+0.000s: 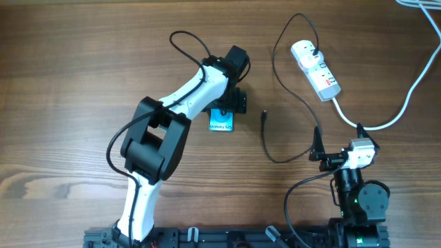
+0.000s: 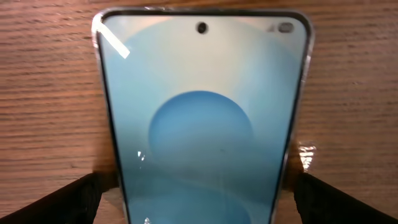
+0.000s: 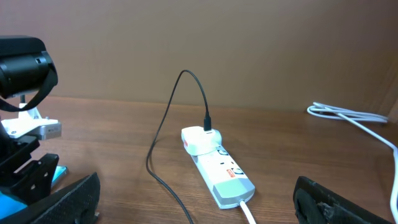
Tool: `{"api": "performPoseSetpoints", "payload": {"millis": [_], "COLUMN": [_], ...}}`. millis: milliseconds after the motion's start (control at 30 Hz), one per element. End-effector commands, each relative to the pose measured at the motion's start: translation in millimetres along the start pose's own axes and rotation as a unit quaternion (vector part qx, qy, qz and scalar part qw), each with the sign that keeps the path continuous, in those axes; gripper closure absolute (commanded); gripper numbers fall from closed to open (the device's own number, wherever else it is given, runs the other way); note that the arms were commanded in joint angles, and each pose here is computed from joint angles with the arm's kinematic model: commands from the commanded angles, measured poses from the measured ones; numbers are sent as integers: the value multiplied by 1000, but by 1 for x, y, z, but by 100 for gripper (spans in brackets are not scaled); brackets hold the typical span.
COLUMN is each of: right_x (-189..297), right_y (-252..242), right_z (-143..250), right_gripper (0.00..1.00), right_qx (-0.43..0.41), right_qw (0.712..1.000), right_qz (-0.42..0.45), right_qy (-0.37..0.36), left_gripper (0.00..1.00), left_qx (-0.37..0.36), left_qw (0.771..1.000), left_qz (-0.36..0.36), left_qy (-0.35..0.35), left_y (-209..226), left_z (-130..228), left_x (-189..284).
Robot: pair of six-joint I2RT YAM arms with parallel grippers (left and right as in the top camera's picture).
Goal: Plug charger to phone and switch on socket
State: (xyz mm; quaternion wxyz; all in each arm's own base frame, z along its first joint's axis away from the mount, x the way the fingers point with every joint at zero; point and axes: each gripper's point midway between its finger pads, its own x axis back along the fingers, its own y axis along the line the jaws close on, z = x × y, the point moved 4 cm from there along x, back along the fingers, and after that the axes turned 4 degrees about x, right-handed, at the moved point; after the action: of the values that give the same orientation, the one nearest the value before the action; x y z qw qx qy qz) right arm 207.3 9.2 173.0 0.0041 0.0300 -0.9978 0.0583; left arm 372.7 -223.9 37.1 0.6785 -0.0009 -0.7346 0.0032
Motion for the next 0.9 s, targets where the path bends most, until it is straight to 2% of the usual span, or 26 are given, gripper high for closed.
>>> {"api": "performPoseSetpoints", "payload": {"millis": [0, 400, 867], "right_x": [0, 0, 0], "right_y": [1, 1, 1], "right_z": [0, 0, 0], "right_gripper": [0, 0, 0], "right_qx": [3, 2, 3], "right_qw": [1000, 1000, 1000], "right_qz": [-2, -2, -2], "right_qy": [-1, -1, -1], "left_gripper": [3, 3, 24], "left_qx": [10, 8, 8], "left_qw": [999, 999, 999], "left_qz": [-34, -29, -29], "left_qy": [31, 34, 34], "left_y": [15, 13, 13], "left_z": [9, 10, 10], "left_x": [-32, -32, -32]}}
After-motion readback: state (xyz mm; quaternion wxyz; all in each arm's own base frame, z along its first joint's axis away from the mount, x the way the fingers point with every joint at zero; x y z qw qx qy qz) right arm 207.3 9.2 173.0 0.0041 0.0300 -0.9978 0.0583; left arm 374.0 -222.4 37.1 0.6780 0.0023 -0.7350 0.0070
